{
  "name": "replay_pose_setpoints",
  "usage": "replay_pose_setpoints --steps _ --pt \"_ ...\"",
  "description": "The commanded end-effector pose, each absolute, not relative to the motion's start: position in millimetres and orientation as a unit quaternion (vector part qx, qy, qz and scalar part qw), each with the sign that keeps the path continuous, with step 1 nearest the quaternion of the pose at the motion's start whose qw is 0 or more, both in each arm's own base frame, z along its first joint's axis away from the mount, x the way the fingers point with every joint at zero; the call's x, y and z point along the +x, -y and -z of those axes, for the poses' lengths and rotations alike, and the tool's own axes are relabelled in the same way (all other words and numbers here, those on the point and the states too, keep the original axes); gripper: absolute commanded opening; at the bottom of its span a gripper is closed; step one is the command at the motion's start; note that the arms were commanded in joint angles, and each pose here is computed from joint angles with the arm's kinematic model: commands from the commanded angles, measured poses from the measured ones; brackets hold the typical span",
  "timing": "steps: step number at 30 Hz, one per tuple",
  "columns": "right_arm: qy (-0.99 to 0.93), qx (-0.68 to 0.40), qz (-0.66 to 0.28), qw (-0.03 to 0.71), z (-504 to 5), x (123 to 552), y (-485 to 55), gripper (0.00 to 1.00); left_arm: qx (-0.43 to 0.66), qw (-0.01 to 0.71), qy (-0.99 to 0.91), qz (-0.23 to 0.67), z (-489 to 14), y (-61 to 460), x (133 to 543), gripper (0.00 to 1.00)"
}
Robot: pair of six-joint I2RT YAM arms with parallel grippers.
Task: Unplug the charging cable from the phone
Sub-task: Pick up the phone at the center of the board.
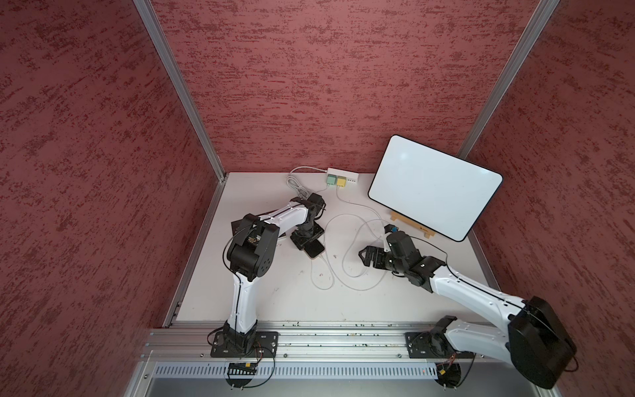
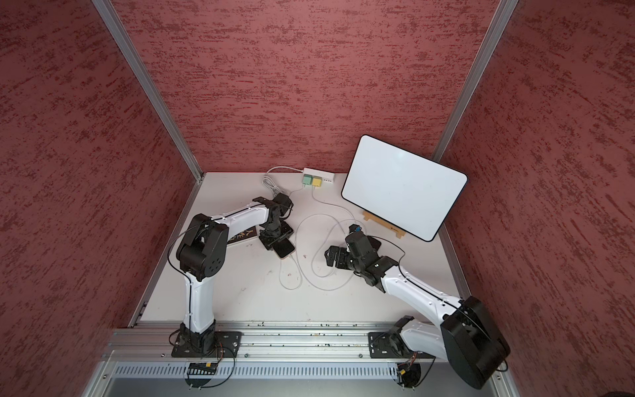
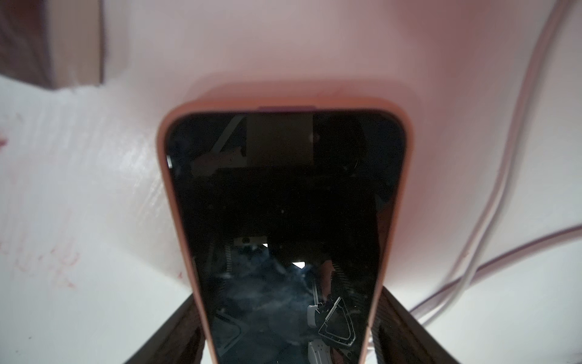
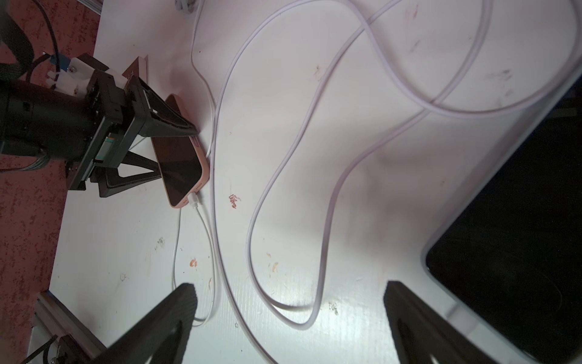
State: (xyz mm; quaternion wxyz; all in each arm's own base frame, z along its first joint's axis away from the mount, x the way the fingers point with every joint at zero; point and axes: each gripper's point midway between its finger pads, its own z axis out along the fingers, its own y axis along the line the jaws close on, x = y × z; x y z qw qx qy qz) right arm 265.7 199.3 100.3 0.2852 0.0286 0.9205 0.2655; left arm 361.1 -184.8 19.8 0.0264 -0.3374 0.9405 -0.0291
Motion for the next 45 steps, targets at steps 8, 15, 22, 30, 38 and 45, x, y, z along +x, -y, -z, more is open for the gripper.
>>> replay_pose_setpoints --steps 8,15,22,30,38,45 --pt "-0.919 0.029 -0.261 0.294 -101 266 -199 0.99 -0.319 0.053 -0.946 0.029 -31 179 367 0.56" --pt "-0.918 0.025 -0.268 0.291 -103 267 -203 0.99 -0.296 0.101 -0.949 0.029 -69 172 375 0.55" --pt "-0.915 0.015 -0.281 0.288 -108 267 -210 0.98 -0.28 0.142 -0.949 0.042 -103 171 379 0.55" --pt "-0.902 -0.039 -0.321 0.287 -120 261 -243 0.95 -0.237 0.194 -0.951 0.052 -141 178 381 0.55" --pt "-0.872 -0.106 -0.379 0.291 -139 252 -292 0.92 -0.208 0.234 -0.948 0.066 -171 185 374 0.55" --pt "-0.845 -0.127 -0.415 0.313 -149 251 -327 0.89 -0.197 0.252 -0.943 0.095 -188 191 365 0.55"
